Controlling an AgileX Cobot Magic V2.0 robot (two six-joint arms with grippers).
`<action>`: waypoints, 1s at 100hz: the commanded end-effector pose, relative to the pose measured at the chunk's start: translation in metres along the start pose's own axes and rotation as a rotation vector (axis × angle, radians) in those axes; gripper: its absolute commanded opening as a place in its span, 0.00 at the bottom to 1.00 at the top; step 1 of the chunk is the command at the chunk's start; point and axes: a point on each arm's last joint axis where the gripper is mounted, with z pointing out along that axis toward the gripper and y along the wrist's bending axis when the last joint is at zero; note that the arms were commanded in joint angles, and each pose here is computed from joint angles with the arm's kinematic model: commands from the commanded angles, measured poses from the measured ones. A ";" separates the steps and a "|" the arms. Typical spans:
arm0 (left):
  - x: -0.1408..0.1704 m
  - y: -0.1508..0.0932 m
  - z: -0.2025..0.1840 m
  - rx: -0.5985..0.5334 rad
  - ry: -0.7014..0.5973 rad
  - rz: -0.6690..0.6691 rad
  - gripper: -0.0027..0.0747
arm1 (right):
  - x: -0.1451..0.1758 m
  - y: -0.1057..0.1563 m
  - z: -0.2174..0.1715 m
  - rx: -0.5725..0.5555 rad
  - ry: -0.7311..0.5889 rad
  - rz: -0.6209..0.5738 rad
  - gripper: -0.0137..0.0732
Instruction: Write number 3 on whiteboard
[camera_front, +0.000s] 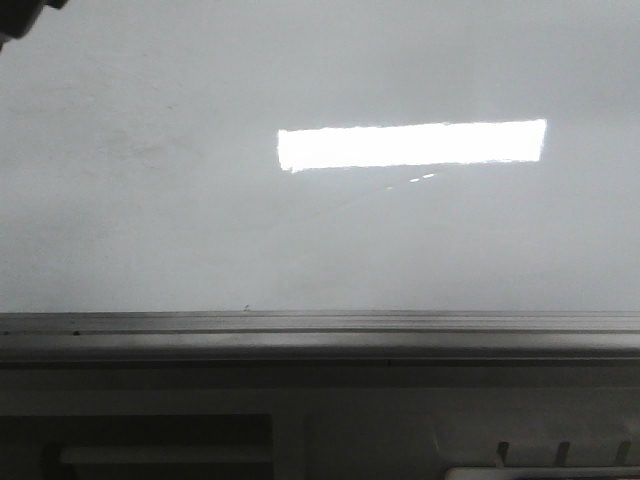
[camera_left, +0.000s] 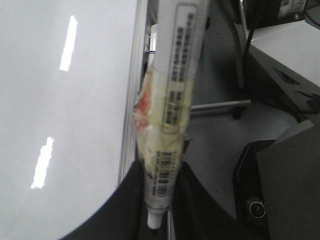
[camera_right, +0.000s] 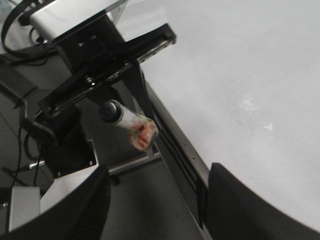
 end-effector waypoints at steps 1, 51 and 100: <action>-0.014 0.000 -0.008 -0.028 -0.072 0.035 0.01 | -0.014 -0.003 0.010 -0.034 0.002 -0.055 0.60; -0.013 -0.003 -0.008 -0.003 -0.066 0.035 0.01 | -0.030 0.000 0.075 -0.165 0.025 -0.068 0.60; -0.014 -0.004 -0.008 0.009 -0.073 0.026 0.01 | -0.026 -0.002 0.089 -0.173 0.048 -0.040 0.14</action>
